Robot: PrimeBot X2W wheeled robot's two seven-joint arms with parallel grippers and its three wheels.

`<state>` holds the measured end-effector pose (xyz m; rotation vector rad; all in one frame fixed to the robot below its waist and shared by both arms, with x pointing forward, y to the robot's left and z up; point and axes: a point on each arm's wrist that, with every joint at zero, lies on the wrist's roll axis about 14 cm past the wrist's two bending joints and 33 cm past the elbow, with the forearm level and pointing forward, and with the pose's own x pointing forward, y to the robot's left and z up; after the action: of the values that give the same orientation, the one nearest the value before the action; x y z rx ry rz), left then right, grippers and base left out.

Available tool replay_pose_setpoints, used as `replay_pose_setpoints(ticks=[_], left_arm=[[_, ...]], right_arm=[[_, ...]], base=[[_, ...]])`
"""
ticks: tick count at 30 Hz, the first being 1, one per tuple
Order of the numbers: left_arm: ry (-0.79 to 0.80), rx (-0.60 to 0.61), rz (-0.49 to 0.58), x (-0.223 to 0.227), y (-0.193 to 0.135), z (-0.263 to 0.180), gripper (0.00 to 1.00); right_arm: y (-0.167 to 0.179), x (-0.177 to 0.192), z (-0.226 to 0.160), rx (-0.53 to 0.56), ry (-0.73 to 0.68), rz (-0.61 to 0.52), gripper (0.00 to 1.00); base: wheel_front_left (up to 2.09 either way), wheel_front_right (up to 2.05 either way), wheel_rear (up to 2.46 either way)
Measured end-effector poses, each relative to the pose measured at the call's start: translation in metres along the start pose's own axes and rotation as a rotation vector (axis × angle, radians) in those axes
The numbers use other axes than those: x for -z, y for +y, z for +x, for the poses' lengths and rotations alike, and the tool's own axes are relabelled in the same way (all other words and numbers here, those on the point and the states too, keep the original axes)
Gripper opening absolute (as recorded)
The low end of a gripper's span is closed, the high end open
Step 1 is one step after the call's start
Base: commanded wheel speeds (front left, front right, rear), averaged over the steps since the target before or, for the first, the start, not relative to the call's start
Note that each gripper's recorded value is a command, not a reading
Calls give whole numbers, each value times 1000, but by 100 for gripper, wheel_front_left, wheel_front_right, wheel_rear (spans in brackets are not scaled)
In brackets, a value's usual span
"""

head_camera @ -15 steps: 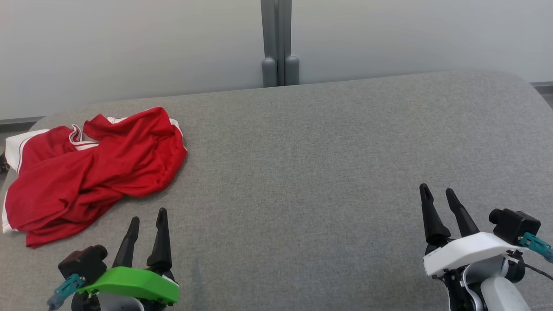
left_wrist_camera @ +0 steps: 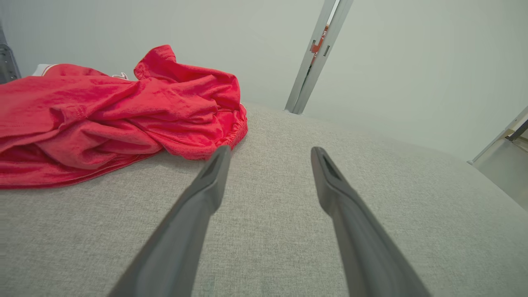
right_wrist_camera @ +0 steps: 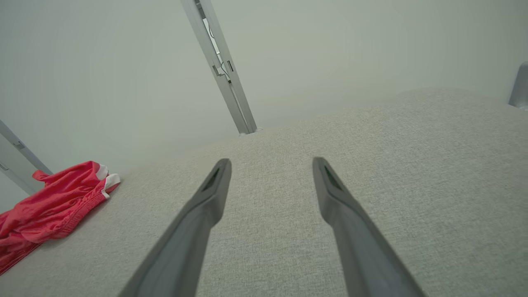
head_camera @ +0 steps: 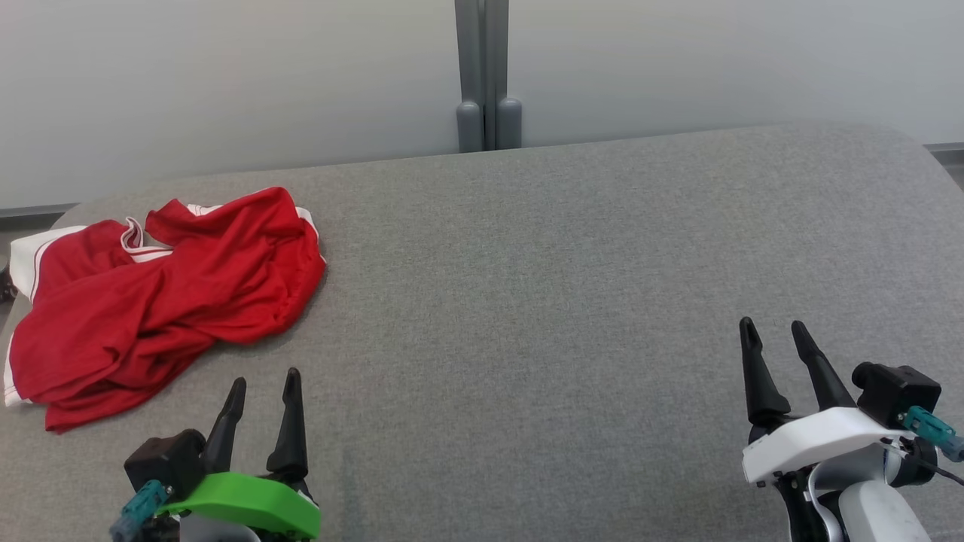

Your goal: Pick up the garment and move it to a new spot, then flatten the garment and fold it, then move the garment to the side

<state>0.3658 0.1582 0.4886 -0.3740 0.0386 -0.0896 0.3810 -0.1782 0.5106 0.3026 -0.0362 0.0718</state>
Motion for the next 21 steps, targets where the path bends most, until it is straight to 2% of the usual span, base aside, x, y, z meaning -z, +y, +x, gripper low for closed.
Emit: replay_pose_setpoints(ticks=[21], left_arm=[[-9, 21, 161, 3, 1, -6, 100]], right_arm=[[9, -1, 1, -42, -20, -159, 100]], base=[[0, 0, 0]])
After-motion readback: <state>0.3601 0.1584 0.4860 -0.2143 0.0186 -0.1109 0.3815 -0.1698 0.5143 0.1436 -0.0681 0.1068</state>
